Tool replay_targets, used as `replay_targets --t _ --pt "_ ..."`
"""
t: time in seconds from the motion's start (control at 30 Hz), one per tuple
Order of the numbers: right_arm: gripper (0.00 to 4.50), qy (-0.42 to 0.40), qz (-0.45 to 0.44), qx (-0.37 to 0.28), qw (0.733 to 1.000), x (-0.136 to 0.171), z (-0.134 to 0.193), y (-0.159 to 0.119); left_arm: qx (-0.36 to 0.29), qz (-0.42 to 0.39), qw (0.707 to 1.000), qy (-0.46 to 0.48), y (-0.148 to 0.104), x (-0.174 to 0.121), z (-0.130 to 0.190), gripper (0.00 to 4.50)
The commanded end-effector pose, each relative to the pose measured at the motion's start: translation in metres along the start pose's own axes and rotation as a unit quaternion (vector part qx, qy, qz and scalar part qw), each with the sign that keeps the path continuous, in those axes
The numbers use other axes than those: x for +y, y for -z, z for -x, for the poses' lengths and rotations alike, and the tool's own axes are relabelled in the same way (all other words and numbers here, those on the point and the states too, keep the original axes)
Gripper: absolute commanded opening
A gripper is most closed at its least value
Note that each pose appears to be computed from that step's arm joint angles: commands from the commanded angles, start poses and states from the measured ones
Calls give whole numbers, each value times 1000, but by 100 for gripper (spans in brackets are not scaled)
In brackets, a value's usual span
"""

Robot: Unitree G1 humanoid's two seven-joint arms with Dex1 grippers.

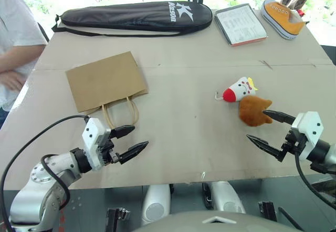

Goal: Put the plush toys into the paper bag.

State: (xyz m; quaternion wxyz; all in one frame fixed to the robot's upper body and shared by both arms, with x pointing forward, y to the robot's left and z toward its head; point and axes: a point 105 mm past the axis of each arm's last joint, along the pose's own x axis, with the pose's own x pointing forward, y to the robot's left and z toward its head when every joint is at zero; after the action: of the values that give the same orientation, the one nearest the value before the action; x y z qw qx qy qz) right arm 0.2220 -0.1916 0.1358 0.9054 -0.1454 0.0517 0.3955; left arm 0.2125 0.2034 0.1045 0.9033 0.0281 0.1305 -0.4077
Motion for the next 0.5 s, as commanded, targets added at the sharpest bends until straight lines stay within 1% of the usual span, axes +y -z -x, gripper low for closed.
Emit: replay_targets --t 0.03,0.1,0.17,0.27,0.37,0.43,0.47,0.5 --pt "450 -26 17 -41 999 9 -7 -24 -20 -36 998 -44 -15 18 10 426" --pt "450 -65 12 -80 995 23 -14 -42 -39 -67 992 -103 -24 45 25 426" --pt "450 -85 7 -87 993 30 -16 -46 -42 -92 988 -116 -28 55 36 426" --pt "450 -121 4 -93 988 42 -17 -52 -8 -161 979 -126 -30 75 64 426" --pt "450 -152 -2 -93 984 52 -17 -52 44 -252 958 -130 -32 96 87 426" --pt "450 -157 -5 -92 983 55 -17 -50 74 -303 942 -124 -31 105 95 426" --pt "450 -157 -5 -91 983 56 -18 -48 86 -322 936 -115 -29 107 95 426" --pt "450 -156 -5 -91 984 58 -18 -45 98 -357 922 -113 -29 111 92 426"
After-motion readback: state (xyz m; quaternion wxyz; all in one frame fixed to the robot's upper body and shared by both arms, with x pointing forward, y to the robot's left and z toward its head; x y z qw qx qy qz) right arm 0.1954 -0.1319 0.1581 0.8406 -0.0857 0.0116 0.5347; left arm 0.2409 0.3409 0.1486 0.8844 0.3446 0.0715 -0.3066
